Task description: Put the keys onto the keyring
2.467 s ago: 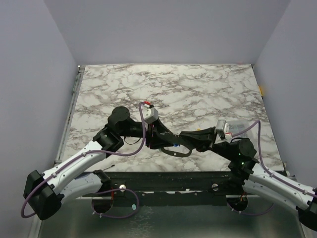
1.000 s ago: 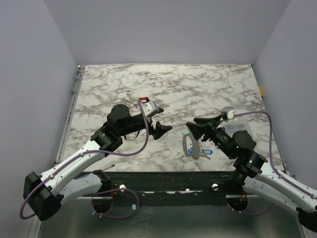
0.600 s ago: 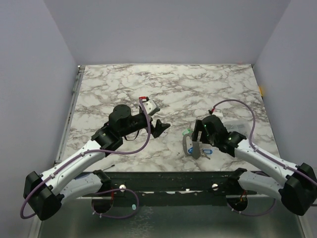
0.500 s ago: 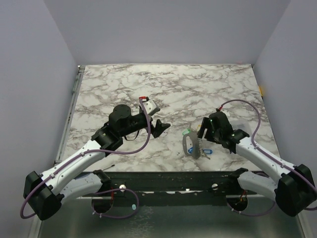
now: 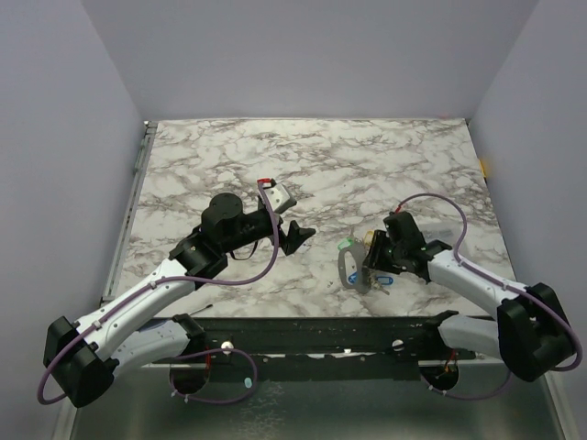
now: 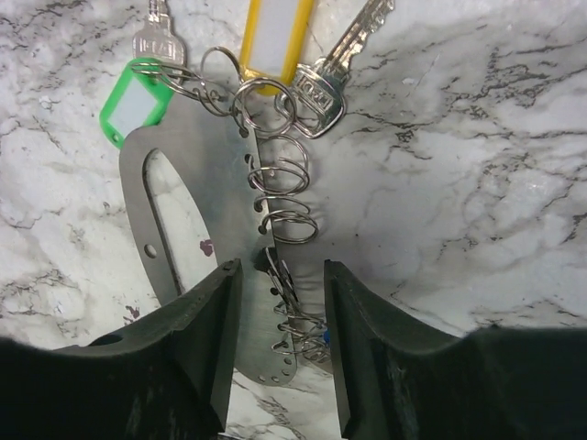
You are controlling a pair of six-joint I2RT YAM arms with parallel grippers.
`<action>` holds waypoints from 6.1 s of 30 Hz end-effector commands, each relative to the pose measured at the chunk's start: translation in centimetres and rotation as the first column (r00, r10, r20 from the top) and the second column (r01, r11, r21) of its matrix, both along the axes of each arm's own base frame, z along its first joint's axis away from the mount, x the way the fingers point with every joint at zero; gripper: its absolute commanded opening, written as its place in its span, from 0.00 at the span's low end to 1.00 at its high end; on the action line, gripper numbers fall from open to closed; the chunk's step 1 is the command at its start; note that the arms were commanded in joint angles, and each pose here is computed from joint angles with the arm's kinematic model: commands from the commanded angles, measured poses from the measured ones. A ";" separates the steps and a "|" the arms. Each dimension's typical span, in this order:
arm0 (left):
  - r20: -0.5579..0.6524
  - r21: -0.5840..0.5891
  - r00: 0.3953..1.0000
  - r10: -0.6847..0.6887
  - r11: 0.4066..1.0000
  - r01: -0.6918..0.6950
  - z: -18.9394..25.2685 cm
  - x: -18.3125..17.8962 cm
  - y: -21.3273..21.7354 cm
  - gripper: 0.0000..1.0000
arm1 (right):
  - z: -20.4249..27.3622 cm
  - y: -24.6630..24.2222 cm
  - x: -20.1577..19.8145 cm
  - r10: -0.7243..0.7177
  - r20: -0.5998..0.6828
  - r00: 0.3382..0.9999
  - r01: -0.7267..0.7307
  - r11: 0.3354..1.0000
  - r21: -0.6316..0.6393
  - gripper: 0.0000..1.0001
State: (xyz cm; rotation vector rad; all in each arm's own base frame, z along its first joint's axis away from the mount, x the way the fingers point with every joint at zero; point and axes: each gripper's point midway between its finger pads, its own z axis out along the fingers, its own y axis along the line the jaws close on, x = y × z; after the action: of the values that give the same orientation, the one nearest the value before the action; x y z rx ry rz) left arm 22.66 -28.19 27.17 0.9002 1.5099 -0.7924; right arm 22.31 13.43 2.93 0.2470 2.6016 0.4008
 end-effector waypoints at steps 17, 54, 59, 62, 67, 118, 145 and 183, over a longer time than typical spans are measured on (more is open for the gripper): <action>-0.006 -0.012 0.999 -0.048 0.999 0.048 0.0 -1.0 -0.2 0.87 | 4.1 0.8 2.4 0.097 0.186 0.978 -0.099 0.995 0.004 0.01; 0.035 -0.118 0.770 -0.638 0.762 0.637 3.6 -10.2 -3.6 0.93 | 24.4 13.0 -11.0 0.799 0.598 -0.063 -0.925 0.179 -0.335 0.01; 0.003 -0.133 0.711 -0.703 0.705 0.697 2.5 -12.2 -4.4 0.90 | 24.6 13.0 -10.8 0.790 0.608 -0.077 -0.915 0.186 -0.358 0.01; -0.017 -0.135 0.683 -0.730 0.679 0.722 1.7 -13.1 -4.8 0.88 | 24.8 13.0 -10.7 0.781 0.619 -0.083 -0.909 0.195 -0.368 0.01; -0.046 -0.138 0.660 -0.750 0.659 0.739 0.7 -13.8 -5.4 0.80 | 25.0 13.1 -10.7 0.775 0.626 -0.093 -0.907 0.194 -0.375 0.01; -0.012 -0.106 0.771 -0.636 0.768 0.632 -0.5 -11.5 -6.4 0.00 | 35.5 9.5 -8.8 0.499 0.866 -0.040 -0.713 0.593 -0.375 0.65; 0.105 0.007 0.861 -0.498 0.866 0.500 -1.6 -10.0 -3.9 0.00 | 28.2 11.8 -12.3 0.687 0.724 -0.062 -0.902 0.273 -0.336 0.57; 0.154 0.010 0.852 -0.500 0.863 0.504 -1.3 -11.0 -2.9 0.00 | 21.3 15.1 -7.2 0.822 0.564 -0.072 -0.884 0.209 -0.418 0.70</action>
State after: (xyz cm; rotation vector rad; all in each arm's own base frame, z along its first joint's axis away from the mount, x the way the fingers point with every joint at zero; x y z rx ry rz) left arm 12.41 -30.94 23.96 1.3286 1.2228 -1.0695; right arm 14.36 28.30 24.32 -1.4546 1.5361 0.8534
